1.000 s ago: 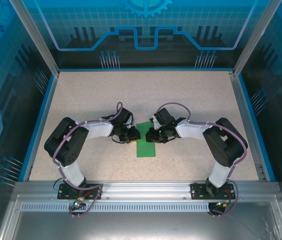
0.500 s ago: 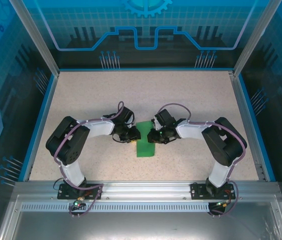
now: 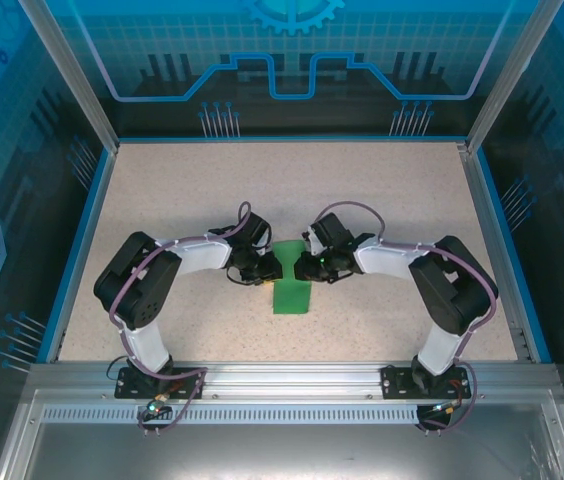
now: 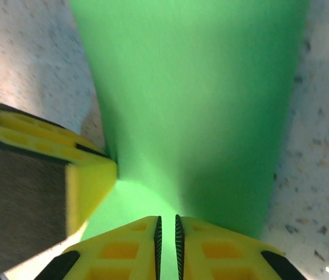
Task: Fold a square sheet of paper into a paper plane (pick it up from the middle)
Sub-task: Fold the square sheet of paper in half at the center of the table.
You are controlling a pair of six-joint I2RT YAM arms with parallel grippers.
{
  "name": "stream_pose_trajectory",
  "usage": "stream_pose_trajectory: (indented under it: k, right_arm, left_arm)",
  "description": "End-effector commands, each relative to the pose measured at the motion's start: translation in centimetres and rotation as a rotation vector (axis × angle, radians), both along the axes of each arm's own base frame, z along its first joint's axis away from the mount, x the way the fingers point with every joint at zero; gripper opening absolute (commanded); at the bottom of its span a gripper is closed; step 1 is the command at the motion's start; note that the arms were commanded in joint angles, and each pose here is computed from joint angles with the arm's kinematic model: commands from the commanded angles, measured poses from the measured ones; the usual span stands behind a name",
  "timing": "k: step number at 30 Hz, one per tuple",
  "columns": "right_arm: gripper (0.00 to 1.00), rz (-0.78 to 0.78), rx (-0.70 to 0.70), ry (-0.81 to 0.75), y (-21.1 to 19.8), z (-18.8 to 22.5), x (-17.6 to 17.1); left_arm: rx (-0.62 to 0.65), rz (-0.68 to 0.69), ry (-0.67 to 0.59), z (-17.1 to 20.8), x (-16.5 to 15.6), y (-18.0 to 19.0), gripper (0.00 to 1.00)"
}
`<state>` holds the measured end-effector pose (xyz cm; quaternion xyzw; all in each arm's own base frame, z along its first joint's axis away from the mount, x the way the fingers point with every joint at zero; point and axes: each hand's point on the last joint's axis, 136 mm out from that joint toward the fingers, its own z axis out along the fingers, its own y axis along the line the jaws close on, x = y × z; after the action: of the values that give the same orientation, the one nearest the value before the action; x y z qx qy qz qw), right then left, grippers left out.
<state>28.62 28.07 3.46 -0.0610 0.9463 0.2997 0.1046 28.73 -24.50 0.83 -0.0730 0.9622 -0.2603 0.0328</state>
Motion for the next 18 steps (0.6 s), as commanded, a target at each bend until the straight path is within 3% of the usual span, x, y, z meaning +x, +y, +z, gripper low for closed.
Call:
stream_pose_trajectory:
  k: [1,9,18]
  right_arm:
    - [0.16,0.001,0.034,0.006,0.6,-0.1,1.2]
    - [0.15,-0.025,-0.015,0.038,-1.2,-3.2,1.6]
    - [0.15,-0.071,-0.020,0.007,-3.6,-3.8,2.6]
  left_arm:
    - [0.213,-0.031,0.122,-5.2,-3.8,3.3,0.21]
    - [0.231,-0.035,0.122,-5.3,-3.9,3.7,0.21]
    - [0.261,-0.047,0.125,-5.5,-4.2,4.3,0.21]
